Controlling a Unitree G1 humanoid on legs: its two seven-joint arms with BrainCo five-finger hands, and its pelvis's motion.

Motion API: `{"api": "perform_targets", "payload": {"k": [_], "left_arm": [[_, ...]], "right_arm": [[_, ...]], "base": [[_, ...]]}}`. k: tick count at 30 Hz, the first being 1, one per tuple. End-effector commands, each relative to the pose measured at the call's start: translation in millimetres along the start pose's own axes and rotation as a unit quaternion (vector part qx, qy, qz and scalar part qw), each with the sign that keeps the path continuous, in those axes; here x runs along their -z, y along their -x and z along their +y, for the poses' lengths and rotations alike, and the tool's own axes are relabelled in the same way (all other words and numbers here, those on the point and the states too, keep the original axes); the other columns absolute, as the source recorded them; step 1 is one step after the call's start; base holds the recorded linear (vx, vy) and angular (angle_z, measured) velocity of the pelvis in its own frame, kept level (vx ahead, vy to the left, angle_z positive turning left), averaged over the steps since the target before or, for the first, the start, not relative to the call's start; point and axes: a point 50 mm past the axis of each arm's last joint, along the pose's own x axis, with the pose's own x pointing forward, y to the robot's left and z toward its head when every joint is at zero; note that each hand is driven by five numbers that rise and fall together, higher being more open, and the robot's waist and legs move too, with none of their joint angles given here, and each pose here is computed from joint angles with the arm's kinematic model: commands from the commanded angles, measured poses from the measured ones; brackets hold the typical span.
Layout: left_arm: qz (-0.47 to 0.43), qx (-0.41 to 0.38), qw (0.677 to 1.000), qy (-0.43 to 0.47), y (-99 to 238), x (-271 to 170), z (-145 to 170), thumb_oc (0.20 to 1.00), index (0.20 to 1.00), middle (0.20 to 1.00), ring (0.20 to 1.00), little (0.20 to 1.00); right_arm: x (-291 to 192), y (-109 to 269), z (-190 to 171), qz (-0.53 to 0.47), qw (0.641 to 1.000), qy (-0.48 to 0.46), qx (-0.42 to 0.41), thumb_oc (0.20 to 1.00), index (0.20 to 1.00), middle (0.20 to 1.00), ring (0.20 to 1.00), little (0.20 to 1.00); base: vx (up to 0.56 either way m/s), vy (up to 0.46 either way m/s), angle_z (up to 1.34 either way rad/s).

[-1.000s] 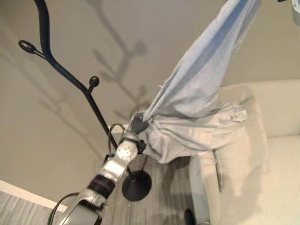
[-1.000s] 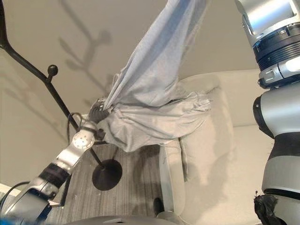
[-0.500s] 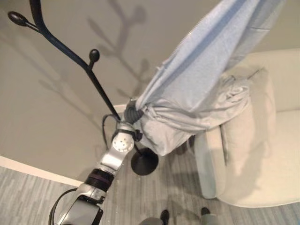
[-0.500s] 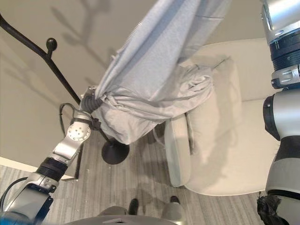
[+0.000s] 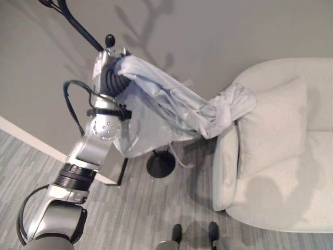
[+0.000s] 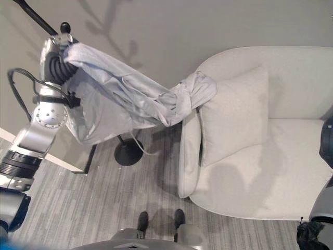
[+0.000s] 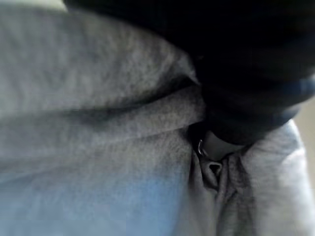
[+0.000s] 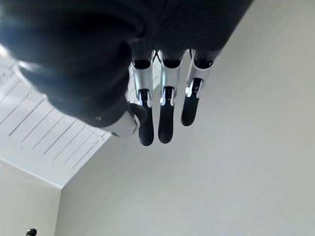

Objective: Hang the clothes on the sofa on the clothes rack.

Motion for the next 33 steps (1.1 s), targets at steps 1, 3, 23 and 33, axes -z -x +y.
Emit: {"api": "perform_targets", "payload": {"k": [1, 3, 23, 33], "left_arm": [[-0.014, -0.066, 0.997, -0.042, -13.0, 1.2, 24.9, 0.200, 0.200, 0.200, 0.200, 0.200], [-0.023, -0.060, 0.996, -0.062, -24.0, -0.1, 28.0, 0.200, 0.200, 0.200, 0.200, 0.200], [-0.070, -0.093, 0.990, -0.086, -104.5, -50.2, 39.0, 0.200, 0.200, 0.200, 0.200, 0.200], [-0.098, -0.060, 0.993, 0.007, -128.0, -107.4, -11.6, 0.200, 0.200, 0.200, 0.200, 0.200]], "right_arm": [[-8.6, 4.8, 6.8, -0.030, 0.999, -0.004, -0.036, 0.200, 0.200, 0.200, 0.200, 0.200], [-7.4, 18.5, 22.5, -0.031, 0.994, -0.038, -0.095, 0.947, 0.947, 0.947, 0.947, 0.947], [81.8, 237.9, 136.1, 0.280, 0.861, -0.175, -0.387, 1.000, 1.000, 1.000, 1.000, 1.000], [64.5, 332.9, 195.9, 0.350, 0.772, -0.164, -0.504, 1.000, 1.000, 1.000, 1.000, 1.000]], "base": [[0.07, -0.044, 0.31], [0.05, -0.039, 0.10], [0.00, 0.003, 0.07], [-0.02, 0.023, 0.04]]}}
